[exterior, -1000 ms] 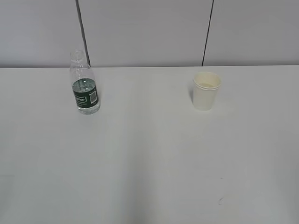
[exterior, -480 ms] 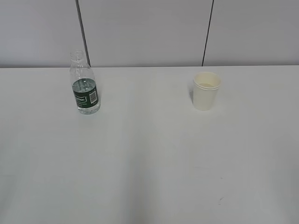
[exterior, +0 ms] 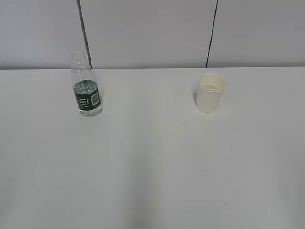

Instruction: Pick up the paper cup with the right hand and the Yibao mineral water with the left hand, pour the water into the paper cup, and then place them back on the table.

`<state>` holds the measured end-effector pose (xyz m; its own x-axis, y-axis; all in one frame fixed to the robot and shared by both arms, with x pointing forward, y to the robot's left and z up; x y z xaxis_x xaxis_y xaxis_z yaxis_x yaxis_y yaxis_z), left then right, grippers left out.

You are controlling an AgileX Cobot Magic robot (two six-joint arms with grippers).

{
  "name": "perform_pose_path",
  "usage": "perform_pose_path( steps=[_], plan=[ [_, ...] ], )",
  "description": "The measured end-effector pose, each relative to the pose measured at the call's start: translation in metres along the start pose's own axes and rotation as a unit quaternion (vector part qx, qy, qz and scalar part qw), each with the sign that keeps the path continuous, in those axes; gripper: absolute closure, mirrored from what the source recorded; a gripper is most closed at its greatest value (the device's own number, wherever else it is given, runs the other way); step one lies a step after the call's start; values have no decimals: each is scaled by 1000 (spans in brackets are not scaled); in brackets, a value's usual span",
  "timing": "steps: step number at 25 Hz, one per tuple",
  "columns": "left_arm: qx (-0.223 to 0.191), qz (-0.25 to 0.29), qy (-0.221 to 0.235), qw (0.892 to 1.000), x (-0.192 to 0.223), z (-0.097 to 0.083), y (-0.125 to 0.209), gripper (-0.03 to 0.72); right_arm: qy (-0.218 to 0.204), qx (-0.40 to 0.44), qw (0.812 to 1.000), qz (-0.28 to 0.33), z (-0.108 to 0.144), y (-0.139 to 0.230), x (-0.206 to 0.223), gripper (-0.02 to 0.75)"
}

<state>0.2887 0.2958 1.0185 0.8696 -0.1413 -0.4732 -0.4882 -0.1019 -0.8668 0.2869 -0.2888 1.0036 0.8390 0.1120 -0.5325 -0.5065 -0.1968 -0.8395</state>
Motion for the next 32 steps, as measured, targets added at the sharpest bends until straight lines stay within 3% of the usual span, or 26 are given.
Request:
perform_pose_path(
  steps=[32],
  plan=[
    [-2, -1, -4, 1000, 0, 0, 0, 230, 2, -2, 1000, -2, -1, -1, 0, 153]
  ],
)
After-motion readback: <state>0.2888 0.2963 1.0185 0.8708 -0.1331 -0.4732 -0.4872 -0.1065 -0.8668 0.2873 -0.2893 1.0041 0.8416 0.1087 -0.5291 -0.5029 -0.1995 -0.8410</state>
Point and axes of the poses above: a point on each arm's last joint axis where the gripper is mounted, x pointing out along that axis toward the gripper, z along the wrist's bending axis when the last joint is at zero, y = z × x, the point moved 7 cm from there along x, pointing out along that axis toward the gripper, and after that the axes turned 8 degrees about -x, right-handed, at the moved point
